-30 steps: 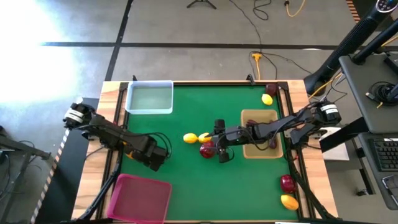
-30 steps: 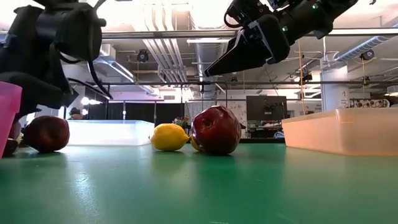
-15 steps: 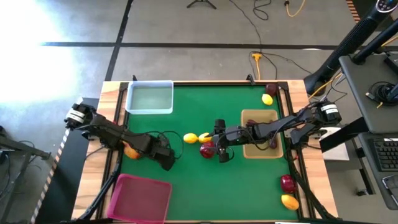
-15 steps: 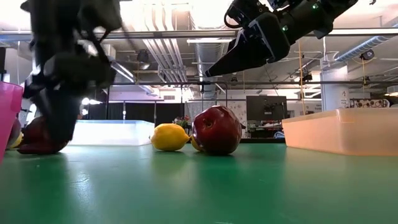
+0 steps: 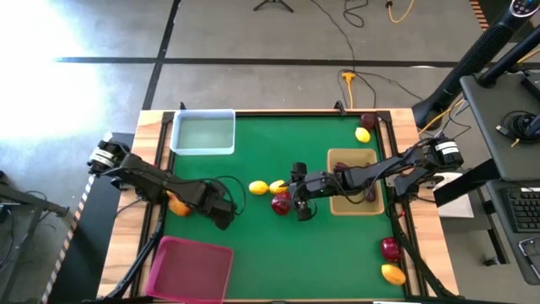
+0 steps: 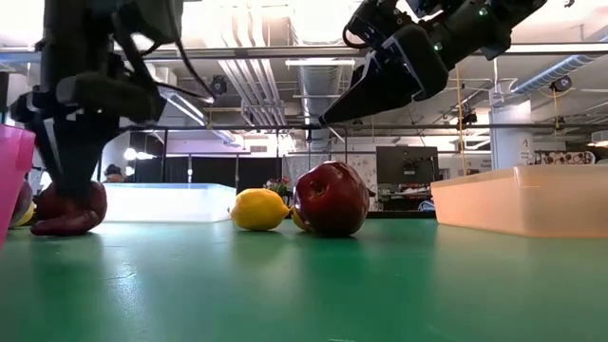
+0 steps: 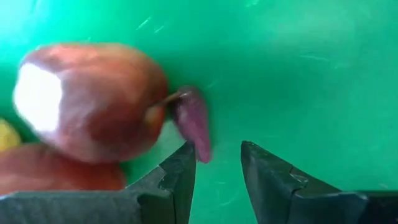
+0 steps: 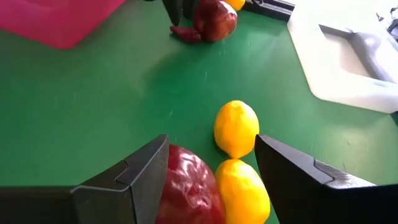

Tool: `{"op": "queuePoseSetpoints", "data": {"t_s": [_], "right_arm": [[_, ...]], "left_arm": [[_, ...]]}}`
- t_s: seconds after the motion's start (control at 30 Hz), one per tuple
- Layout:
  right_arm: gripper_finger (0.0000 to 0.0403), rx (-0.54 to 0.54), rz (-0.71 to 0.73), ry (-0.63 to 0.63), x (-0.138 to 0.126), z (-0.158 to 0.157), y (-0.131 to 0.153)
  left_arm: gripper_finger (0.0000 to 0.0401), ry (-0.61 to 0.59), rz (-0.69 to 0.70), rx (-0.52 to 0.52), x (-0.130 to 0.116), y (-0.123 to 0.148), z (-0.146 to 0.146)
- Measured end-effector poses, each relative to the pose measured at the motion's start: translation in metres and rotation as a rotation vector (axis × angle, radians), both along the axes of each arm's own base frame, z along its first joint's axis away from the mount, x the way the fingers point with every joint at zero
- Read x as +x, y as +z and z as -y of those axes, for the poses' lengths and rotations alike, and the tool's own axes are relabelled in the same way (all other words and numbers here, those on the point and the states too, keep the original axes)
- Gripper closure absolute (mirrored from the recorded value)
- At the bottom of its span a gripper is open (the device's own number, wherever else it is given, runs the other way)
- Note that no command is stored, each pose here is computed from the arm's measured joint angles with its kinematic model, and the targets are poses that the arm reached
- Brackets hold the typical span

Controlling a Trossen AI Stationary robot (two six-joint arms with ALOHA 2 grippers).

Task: Sort produce into baskets
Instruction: Put the small eggplant into the orange transparent bin

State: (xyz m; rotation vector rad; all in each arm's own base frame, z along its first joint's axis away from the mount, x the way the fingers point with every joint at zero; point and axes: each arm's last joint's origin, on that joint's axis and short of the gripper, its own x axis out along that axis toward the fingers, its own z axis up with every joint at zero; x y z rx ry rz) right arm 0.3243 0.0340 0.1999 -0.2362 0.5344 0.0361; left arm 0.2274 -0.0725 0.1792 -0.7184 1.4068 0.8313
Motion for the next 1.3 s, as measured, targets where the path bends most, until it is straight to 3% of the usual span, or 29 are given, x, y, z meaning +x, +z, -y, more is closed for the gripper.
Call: {"op": "queuePoseSetpoints", "data": {"t_s": [0.3, 0.6, 0.8, 1.03, 1.3], "right_arm": [[0.0172, 0.004, -0.004, -0.003, 0.000, 0.000, 0.000], [0.0172, 0.017, -0.005, -0.010, 0.000, 0.000, 0.000], [0.0172, 0.017, -0.005, -0.010, 0.000, 0.000, 0.000], [0.0172, 0.011, -0.047, 0.028, -0.015, -0.011, 0.012], [0.0172, 0.126, -0.039, 0.106, -0.043, -0.053, 0.035]], "left_arm": [[0.0288, 0.119, -0.026, 0.002, -0.009, -0.016, -0.006], [0.0288, 0.120, 0.119, -0.027, -0.005, -0.038, -0.006], [0.0298, -0.012, 0.334, 0.027, 0.018, -0.038, -0.002], [0.0388, -0.164, 0.570, 0.070, 0.053, -0.051, 0.005], [0.0392, -0.518, 0.993, 0.191, 0.099, -0.058, 0.020]]}}
